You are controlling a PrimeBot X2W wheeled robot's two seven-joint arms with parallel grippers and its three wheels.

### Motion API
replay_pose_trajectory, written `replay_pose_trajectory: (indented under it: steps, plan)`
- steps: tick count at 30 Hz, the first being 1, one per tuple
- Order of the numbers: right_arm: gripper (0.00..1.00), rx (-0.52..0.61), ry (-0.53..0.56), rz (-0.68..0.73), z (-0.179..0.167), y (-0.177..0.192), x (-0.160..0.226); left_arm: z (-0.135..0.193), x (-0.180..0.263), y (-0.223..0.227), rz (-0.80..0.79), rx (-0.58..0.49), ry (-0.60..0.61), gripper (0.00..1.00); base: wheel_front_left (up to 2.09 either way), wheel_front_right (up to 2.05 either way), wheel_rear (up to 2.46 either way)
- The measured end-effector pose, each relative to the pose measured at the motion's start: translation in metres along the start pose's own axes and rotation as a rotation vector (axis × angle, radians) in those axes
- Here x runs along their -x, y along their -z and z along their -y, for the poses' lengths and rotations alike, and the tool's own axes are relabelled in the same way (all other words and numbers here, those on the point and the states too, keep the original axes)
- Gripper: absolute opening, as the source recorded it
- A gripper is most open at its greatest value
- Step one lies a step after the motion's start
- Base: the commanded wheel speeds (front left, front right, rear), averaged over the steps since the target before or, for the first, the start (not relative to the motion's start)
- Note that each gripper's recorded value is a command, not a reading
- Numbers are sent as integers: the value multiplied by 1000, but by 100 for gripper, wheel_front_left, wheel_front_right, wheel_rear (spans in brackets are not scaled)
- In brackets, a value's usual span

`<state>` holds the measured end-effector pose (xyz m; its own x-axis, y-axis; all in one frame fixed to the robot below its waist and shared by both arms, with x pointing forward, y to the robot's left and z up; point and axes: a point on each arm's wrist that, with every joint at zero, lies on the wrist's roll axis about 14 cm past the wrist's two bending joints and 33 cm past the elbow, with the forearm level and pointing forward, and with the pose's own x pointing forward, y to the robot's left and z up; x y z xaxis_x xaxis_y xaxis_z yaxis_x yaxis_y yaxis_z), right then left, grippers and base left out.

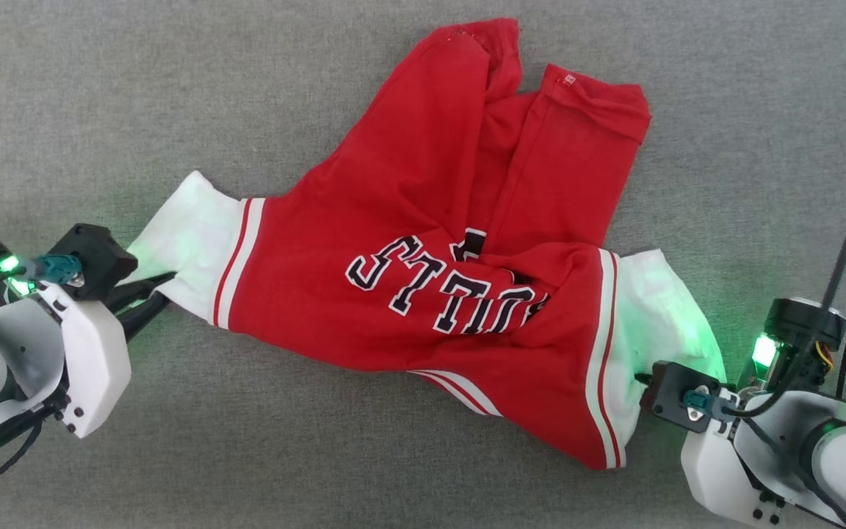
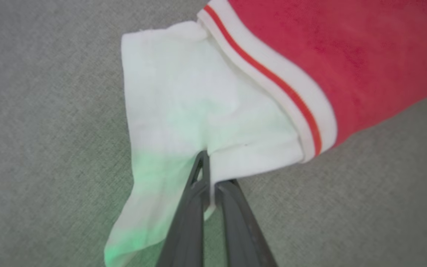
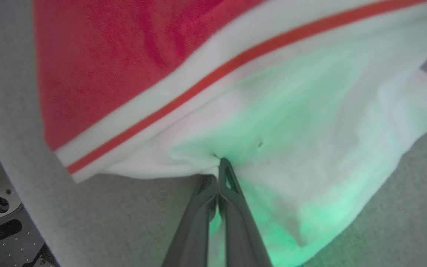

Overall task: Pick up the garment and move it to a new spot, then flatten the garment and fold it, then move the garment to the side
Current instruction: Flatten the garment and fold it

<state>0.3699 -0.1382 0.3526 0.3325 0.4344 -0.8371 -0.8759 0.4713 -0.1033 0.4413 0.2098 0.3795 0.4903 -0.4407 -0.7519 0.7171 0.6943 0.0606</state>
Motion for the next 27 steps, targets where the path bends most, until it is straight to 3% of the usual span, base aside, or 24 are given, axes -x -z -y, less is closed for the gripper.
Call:
replay_pose_trajectory:
  steps: [4,12,13,16,23,27]
  plan:
    - [0,-4,63,62,13,-11,9,0,6,-12,65,56,-1,0,0,0,0]
    - [0,-22,382,276,85,-49,73,-1,33,-72,375,213,-4,0,0,0,0]
    - [0,-53,462,341,100,-57,93,-4,44,-91,468,255,-10,0,0,0,0]
    - [0,-102,548,411,113,-63,113,-5,55,-116,574,316,2,0,0,0,0]
    - [0,-151,612,489,135,-77,120,-13,49,-149,684,381,17,0,0,0,0]
    - [0,-176,651,537,172,-98,118,-34,36,-181,750,429,1,0,0,0,0]
